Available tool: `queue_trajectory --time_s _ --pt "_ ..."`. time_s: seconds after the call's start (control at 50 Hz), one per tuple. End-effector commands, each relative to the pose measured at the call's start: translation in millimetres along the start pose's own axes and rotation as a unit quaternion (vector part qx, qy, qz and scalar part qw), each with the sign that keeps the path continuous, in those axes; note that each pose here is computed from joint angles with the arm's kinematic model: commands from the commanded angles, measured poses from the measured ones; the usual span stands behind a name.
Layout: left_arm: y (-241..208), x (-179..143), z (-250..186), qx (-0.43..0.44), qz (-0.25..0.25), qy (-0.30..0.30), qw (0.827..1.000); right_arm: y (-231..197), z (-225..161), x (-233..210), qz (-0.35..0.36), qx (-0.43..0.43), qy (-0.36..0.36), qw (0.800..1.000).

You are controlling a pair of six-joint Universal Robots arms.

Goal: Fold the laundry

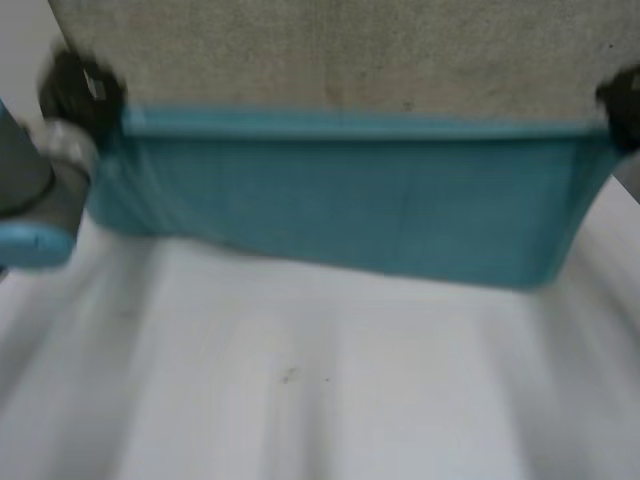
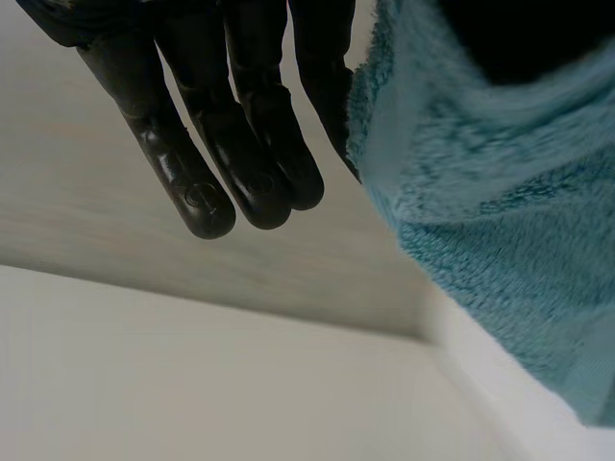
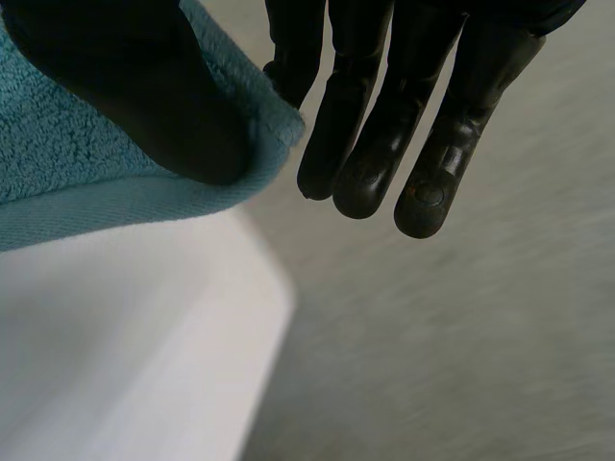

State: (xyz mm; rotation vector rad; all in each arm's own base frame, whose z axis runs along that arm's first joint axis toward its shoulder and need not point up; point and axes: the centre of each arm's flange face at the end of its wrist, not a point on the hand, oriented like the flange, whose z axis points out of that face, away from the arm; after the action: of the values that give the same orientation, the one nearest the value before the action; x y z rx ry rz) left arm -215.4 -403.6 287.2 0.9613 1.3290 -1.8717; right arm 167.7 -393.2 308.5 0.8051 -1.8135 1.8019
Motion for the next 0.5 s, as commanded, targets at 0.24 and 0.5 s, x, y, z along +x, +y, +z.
queue_trajectory --time_s 0.24,0.5 --pt "-29 -18 -12 0.114 -0.167 -0.046 0.978 -36 -43 1 0.134 0.101 0.004 0.986" --pt "36 109 -109 -0.015 -0.181 0.185 0.966 69 -72 -92 0.114 -0.078 -0.132 0.982"
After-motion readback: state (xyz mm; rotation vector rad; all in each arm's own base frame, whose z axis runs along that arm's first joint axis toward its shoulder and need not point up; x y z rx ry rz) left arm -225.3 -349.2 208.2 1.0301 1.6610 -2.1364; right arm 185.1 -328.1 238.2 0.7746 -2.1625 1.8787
